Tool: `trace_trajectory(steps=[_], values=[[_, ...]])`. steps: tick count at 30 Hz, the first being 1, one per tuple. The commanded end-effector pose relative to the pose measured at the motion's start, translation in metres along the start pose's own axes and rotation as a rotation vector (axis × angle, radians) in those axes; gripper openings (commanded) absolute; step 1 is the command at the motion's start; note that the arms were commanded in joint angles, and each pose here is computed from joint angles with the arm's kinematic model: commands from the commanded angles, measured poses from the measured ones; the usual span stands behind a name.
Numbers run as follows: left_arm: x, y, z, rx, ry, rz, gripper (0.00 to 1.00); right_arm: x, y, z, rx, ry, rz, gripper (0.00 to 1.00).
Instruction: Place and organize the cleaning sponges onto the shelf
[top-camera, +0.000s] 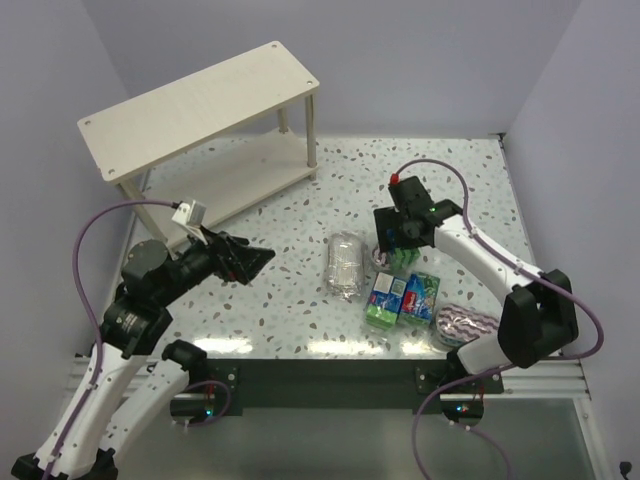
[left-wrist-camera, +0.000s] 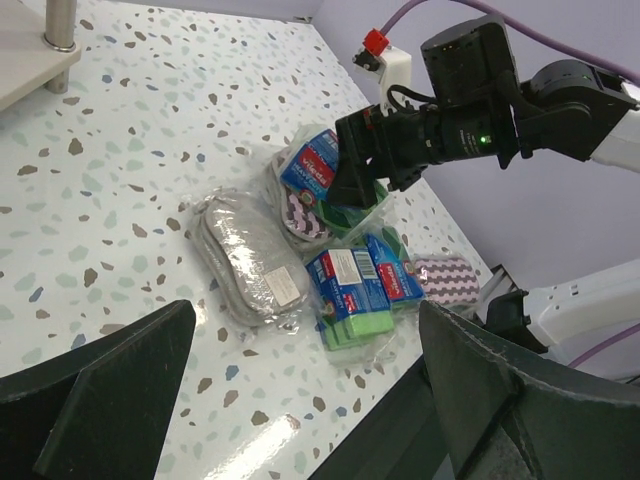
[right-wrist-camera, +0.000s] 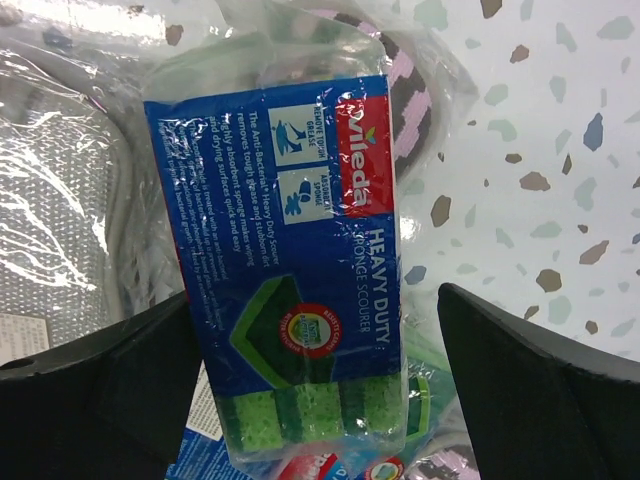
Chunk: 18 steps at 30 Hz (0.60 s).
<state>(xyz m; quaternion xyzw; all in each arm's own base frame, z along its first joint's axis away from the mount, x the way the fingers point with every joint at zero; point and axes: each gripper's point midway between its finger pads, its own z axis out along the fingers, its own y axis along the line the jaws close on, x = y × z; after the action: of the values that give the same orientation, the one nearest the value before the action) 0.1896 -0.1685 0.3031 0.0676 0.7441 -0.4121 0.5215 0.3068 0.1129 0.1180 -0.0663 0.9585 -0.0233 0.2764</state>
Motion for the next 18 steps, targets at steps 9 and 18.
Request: trace_trajectory(steps=[9, 18], values=[[0.012, 0.012, 0.001, -0.036, 0.021, 0.006, 1.0, -0.013, 0.019, 0.001, -0.077, -0.04, 0.054, 0.45], [0.035, 0.005, 0.011, 0.064, 0.095, -0.021, 1.0, -0.032, 0.062, -0.088, -0.431, -0.144, 0.219, 0.5]])
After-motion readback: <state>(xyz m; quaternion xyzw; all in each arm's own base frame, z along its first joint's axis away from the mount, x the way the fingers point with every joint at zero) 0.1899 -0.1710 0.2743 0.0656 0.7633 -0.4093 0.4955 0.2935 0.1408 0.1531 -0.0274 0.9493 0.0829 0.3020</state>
